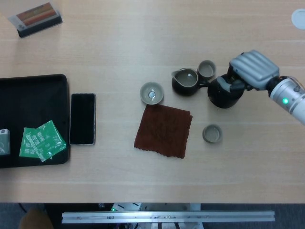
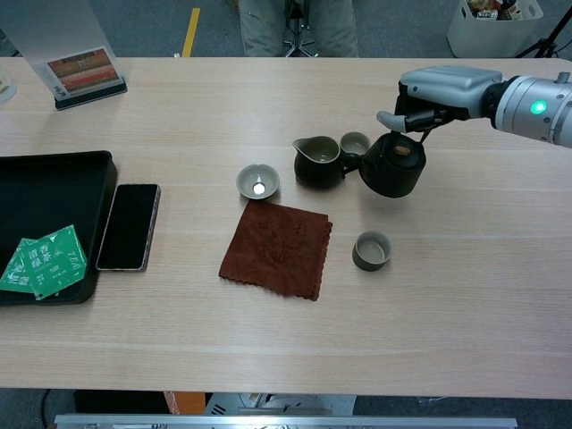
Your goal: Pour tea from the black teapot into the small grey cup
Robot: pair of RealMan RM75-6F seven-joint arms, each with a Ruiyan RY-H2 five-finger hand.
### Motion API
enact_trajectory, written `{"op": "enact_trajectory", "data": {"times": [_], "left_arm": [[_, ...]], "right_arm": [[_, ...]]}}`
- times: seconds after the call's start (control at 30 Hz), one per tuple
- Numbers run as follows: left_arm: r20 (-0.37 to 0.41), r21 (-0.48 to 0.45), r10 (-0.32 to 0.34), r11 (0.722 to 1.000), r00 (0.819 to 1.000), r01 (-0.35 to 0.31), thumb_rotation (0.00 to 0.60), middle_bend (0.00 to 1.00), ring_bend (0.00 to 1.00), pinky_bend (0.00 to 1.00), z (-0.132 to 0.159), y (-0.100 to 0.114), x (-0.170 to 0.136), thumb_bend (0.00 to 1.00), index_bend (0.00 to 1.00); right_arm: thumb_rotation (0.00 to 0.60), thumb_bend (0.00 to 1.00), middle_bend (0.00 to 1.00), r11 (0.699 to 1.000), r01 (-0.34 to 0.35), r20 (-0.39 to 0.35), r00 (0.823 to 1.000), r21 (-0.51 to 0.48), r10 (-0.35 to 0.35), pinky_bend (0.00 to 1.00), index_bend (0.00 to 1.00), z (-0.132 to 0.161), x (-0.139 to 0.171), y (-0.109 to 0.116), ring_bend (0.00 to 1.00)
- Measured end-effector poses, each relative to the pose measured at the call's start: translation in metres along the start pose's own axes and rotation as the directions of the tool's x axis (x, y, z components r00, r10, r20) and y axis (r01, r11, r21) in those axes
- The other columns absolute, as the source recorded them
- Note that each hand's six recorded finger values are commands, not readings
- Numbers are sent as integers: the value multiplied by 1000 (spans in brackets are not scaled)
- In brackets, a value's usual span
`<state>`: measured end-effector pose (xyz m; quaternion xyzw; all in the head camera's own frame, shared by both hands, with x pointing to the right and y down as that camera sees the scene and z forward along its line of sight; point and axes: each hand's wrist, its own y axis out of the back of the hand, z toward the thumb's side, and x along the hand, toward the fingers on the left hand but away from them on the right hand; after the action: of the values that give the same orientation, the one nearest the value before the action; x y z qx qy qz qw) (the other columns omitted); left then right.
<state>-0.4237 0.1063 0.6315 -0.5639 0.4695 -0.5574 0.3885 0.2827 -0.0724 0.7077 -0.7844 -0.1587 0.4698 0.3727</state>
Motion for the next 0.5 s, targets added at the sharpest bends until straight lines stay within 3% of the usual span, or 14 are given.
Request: {"op": "enact_trajectory", "data": {"times": [0.5], "left_arm": [[6, -7, 1, 1000, 1000, -1, 600, 294, 230, 215, 0, 0, 0, 394, 271]], "right_arm": [[348, 533, 934, 998, 45, -42, 998, 49, -43, 403, 1000, 13, 4, 13, 853]]}}
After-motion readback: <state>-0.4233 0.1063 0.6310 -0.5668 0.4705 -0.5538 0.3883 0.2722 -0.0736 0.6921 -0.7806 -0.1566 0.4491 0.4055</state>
